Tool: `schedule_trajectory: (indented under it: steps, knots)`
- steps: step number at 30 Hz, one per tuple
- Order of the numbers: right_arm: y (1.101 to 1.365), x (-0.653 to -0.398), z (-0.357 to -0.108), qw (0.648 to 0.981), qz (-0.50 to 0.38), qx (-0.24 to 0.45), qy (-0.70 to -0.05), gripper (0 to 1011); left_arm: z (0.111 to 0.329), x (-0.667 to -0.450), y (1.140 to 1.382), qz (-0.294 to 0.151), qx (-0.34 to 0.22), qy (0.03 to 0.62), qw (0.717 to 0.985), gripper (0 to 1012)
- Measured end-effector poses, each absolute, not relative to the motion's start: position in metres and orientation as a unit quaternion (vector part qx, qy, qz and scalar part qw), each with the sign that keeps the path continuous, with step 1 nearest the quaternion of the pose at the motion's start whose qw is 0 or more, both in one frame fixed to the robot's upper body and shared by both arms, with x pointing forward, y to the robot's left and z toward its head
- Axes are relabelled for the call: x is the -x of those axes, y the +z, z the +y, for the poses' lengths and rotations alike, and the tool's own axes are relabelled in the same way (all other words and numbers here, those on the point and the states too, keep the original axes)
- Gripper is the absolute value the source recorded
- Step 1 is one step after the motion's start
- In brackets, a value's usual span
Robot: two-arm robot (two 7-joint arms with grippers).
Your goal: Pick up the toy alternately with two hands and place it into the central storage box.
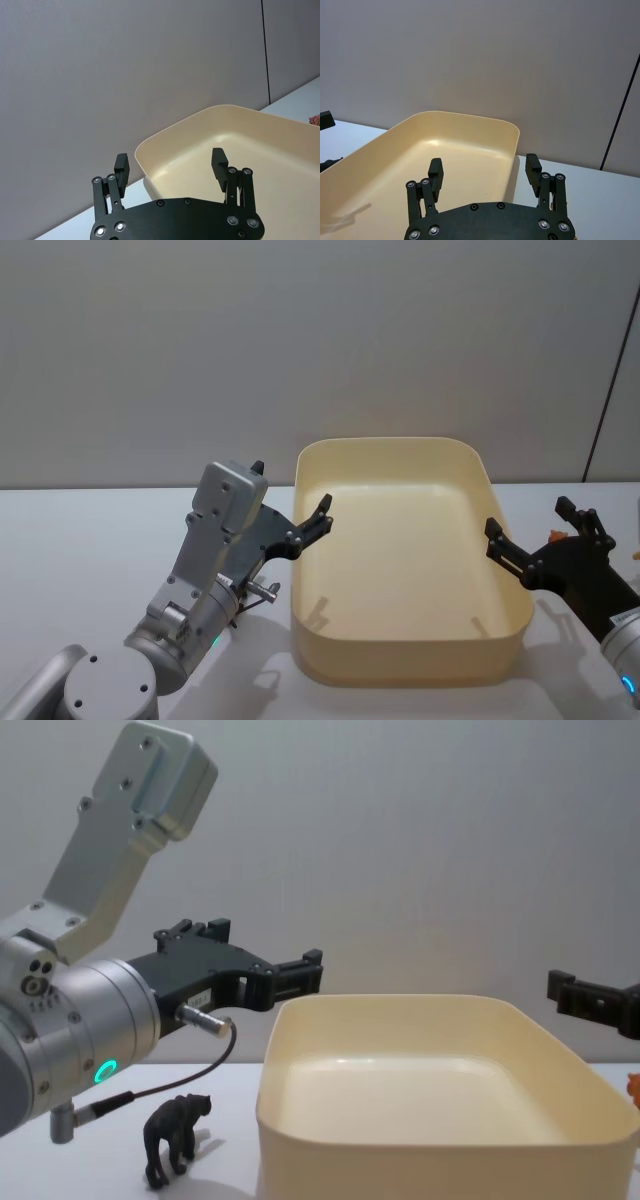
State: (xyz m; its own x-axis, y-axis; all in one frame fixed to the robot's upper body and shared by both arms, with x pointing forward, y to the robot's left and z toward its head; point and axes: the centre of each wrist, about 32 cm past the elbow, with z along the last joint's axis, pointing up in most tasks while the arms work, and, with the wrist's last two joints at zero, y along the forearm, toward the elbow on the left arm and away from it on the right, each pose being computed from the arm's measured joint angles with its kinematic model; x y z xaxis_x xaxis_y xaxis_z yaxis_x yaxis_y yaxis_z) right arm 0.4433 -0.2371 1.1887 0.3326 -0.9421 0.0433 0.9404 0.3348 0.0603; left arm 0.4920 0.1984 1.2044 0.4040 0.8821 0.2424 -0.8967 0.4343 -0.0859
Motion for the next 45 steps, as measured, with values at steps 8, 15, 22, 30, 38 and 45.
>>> schedule_trajectory:
  steps: [8, 15, 22, 30, 38, 45]
  knots:
    - [1.1887, -0.4433, -0.2371, 0.816, -0.035, -0.012, -0.577, 1001, 0.1984, -0.492, 1.2044, -0.126, -0.029, 0.531, 0.837, 1001]
    - [1.1887, -0.4433, -0.2371, 0.816, -0.035, -0.012, -0.577, 1001, 0.1984, -0.492, 1.2044, -0.126, -0.029, 0.531, 0.837, 1001]
    - [1.1887, -0.4433, -0.2371, 0.816, -0.035, -0.012, -0.577, 1001, 0.1984, -0.492, 1.2044, -0.126, -0.029, 0.531, 0.837, 1001]
    - [1.1887, -0.4433, -0.2371, 0.816, -0.035, -0.012, -0.577, 1001, 0.1984, -0.492, 1.2044, -0.126, -0.029, 0.531, 0.837, 1001]
    - [1.1887, -0.4433, -0.2371, 0.816, -0.035, -0.012, -0.577, 1001, 0.1984, -0.492, 1.2044, -0.126, -0.029, 0.531, 0.837, 1001]
    - [1.1887, -0.4433, -0.2371, 0.816, -0.035, -0.012, -0.577, 1001, 0.1984, -0.492, 1.2044, -0.126, -0.029, 0.531, 0.837, 1001]
